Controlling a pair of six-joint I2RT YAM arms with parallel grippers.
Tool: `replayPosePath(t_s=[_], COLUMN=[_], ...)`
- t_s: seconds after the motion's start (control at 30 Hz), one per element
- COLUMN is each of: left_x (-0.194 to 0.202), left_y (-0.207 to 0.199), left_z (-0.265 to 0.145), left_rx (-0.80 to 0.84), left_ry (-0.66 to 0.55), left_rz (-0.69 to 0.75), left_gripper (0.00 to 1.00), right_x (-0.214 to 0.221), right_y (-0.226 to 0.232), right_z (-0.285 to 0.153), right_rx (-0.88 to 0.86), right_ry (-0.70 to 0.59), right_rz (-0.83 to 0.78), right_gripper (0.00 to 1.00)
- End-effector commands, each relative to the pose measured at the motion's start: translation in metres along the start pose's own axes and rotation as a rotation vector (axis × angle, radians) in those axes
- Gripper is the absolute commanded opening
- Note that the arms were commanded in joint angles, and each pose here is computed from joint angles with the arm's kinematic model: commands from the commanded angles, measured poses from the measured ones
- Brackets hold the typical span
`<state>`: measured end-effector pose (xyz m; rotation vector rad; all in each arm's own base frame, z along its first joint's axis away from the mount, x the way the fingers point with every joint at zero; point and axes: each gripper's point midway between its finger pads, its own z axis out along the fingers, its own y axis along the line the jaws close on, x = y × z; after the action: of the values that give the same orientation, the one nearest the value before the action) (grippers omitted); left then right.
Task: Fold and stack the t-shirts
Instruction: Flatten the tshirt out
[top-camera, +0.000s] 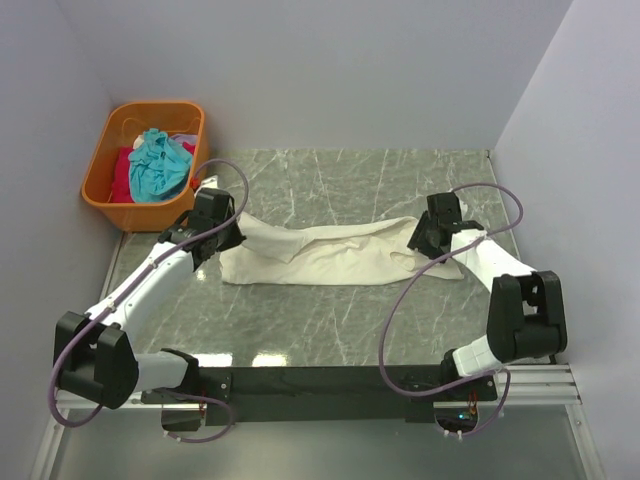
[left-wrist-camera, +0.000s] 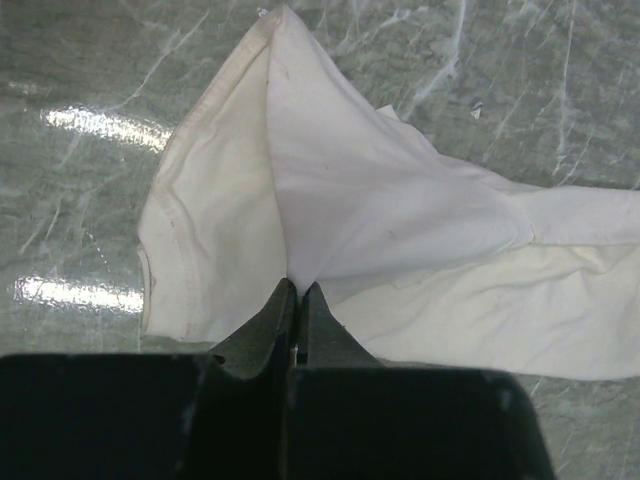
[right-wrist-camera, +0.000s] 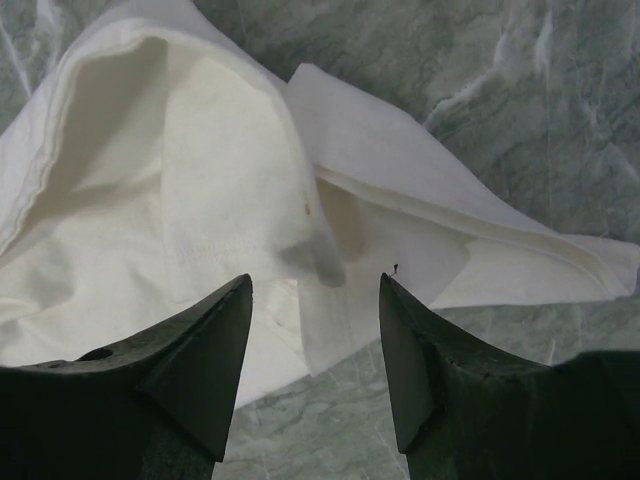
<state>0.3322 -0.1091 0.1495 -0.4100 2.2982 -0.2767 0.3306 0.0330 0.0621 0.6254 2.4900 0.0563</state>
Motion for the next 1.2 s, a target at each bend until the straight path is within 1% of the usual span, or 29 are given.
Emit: replayPosePath(t_s=[0.0,0.27,0.6,0.77,0.8,0.9,1.17], left_x=[-0.004,-0.002,-0.005,-0.005,-0.005,-0.005,-0.005], left_y=[0.002,0.004,0.005,0.006,0.005,0.004,0.005], left_z=[-0.002,0.000,0.000,-0.001,-0.001,0.000,0.000], left_rx=[0.006,0.009,0.016,0.018,0.018,0.021,0.021], left_ry=[-0.022,-0.024,-0.027,-0.031,-0.032,-0.028,-0.030], left_rz=[0.019,0.010,-0.004,-0.011,-0.012,-0.012,-0.014], left_gripper=[0.01,0.01,0.01,0.01,0.01,0.01,0.01], right_x=[-0.031,-0.048,-0.035,-0.030,-0.029,-0.029,-0.028], right_y=[0.011,0.012,0.013,0.015,0.015,0.019,0.025], right_z=[0.002,0.012,0.029,0.028,0.027,0.022,0.014], right_rx=[-0.034,-0.032,-0.033,-0.050,-0.055,-0.075,-0.110], right_ry=[-0.079,-0.088,-0.026,0.002,0.004,0.008,0.015], right_rz=[0.015,-0.034,-0.050,-0.061,-0.061,-0.058,-0.057], right_gripper=[0.60,0.56,0.56,0.55,0.51,0.45,0.44])
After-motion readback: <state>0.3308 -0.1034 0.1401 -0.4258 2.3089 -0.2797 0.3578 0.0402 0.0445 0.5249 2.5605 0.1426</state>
